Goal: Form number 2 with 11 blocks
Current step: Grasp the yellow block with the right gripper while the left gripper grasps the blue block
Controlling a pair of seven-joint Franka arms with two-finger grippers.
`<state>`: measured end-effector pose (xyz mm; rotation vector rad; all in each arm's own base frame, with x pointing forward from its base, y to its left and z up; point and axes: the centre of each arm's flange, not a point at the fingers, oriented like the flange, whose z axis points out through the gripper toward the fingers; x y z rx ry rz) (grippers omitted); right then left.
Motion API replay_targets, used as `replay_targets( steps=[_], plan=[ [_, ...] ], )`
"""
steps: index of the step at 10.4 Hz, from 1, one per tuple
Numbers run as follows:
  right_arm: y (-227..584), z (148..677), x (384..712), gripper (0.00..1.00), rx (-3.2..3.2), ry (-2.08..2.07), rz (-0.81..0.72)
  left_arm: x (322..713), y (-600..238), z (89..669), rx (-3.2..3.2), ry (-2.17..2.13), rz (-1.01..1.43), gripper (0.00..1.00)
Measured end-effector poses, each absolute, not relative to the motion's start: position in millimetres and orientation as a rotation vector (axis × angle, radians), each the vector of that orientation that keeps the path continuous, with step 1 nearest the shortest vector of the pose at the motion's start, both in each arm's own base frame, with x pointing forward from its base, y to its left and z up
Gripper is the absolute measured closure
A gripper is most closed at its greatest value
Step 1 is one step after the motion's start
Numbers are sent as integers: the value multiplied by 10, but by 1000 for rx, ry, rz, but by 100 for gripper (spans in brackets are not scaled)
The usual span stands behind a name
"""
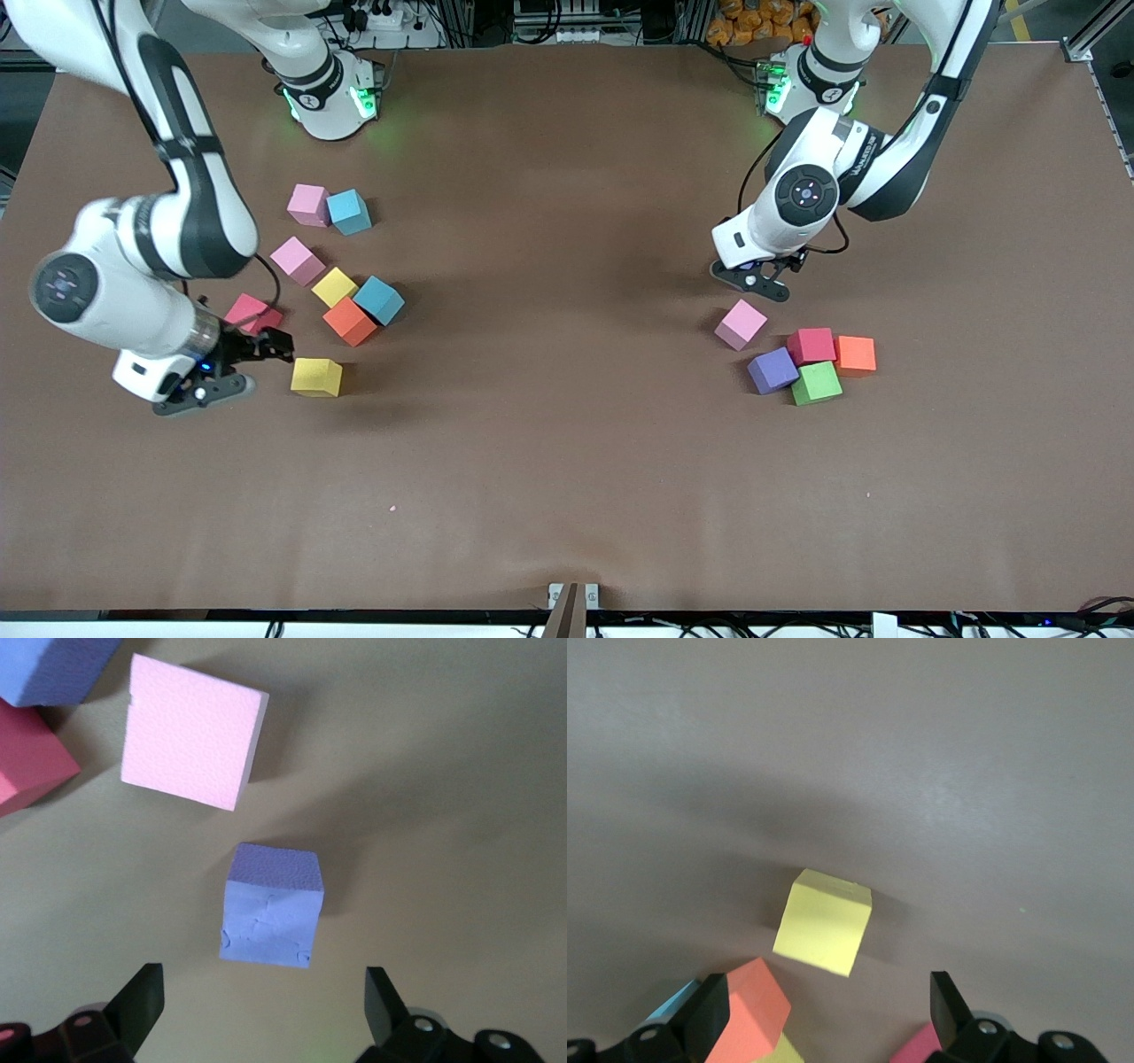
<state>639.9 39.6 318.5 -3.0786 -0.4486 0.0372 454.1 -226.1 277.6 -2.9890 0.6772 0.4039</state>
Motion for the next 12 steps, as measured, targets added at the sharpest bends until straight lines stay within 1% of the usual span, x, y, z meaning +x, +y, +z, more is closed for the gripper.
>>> replay_targets(
  steps=[2,5,8,10,12],
  plan=[
    [491,2827,6411,0,-3083,-411,78,4491,-2228,2599,-2986,692,411,0],
    [571,2547,6399,0,-3085,-382,113,4484,-2231,2425,-2993,707,417,0],
    [570,2161,6356,0,-3090,-270,162,4477,-2226,2297,-3001,708,440,0],
    [568,2063,6310,0,-3092,-217,186,4486,-2212,2217,-3013,704,441,0],
    [564,2061,6314,0,-3095,-200,173,4462,-2206,2125,-3018,705,456,0]
  ],
)
